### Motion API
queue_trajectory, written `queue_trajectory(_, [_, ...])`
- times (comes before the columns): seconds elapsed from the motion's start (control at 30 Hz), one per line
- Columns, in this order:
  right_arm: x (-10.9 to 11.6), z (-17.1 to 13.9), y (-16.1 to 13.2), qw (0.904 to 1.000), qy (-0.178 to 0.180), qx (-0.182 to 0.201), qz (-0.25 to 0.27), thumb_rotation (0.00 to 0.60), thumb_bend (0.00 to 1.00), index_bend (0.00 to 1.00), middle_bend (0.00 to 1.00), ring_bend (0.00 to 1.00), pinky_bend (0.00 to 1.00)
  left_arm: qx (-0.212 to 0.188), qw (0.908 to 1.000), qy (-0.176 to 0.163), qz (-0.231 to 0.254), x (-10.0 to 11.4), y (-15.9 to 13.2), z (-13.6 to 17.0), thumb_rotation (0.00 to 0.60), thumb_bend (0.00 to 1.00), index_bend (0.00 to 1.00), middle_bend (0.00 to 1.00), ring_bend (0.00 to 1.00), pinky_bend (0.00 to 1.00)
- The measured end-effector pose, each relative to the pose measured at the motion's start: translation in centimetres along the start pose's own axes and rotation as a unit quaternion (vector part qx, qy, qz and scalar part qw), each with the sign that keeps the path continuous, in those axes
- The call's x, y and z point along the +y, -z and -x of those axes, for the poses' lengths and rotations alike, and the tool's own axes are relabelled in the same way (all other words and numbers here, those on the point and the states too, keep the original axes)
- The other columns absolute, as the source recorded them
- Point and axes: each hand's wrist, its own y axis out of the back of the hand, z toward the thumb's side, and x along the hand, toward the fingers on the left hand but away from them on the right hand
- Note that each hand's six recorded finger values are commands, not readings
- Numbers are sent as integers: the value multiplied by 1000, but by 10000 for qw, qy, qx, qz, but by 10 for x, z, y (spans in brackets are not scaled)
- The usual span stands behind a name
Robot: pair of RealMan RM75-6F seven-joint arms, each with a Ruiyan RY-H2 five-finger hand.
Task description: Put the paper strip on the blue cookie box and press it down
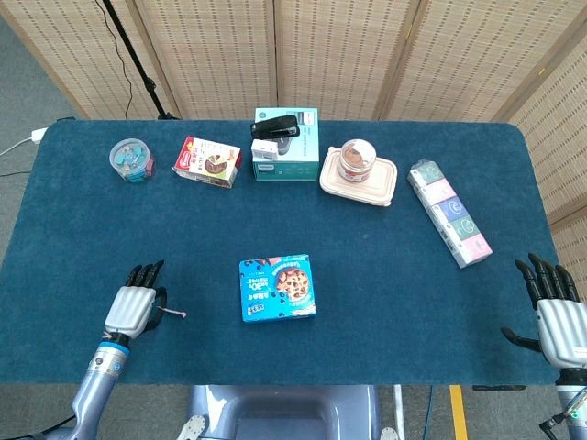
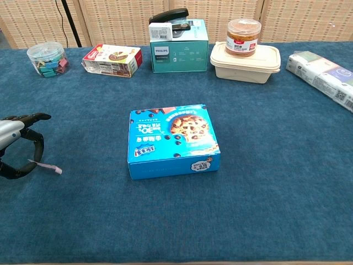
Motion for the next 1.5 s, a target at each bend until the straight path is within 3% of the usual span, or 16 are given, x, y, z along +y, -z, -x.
queue_trajectory(0.4, [1, 0, 1, 10000, 0, -21, 10, 600, 0, 0, 0, 0, 0, -315, 9989, -296, -194, 35, -18, -3, 600, 449, 623, 0, 0, 0])
queue_trajectory(0.77, [2, 1, 3, 10000, 16, -54, 15, 600, 0, 0, 0, 0, 0, -1246, 9867, -403, -963, 88, -85, -32, 600, 484, 634, 0, 0, 0])
queue_trajectory(1.03, [2, 3, 5, 10000, 0, -76, 49, 600, 0, 0, 0, 0, 0, -1355, 9842, -257, -1110, 98, -115, -47, 600, 503, 639, 0, 0, 0])
queue_trajectory(1.23, [3, 4, 7, 9999, 2, -100, 82, 600, 0, 0, 0, 0, 0, -1310, 9802, -95, -1479, 100, -140, -56, 600, 503, 640, 0, 0, 0])
queue_trajectory(1.5, [5, 5, 8, 9999, 17, -116, 80, 600, 0, 0, 0, 0, 0, -1419, 9704, 14, -1953, 95, -193, -61, 600, 511, 650, 0, 0, 0])
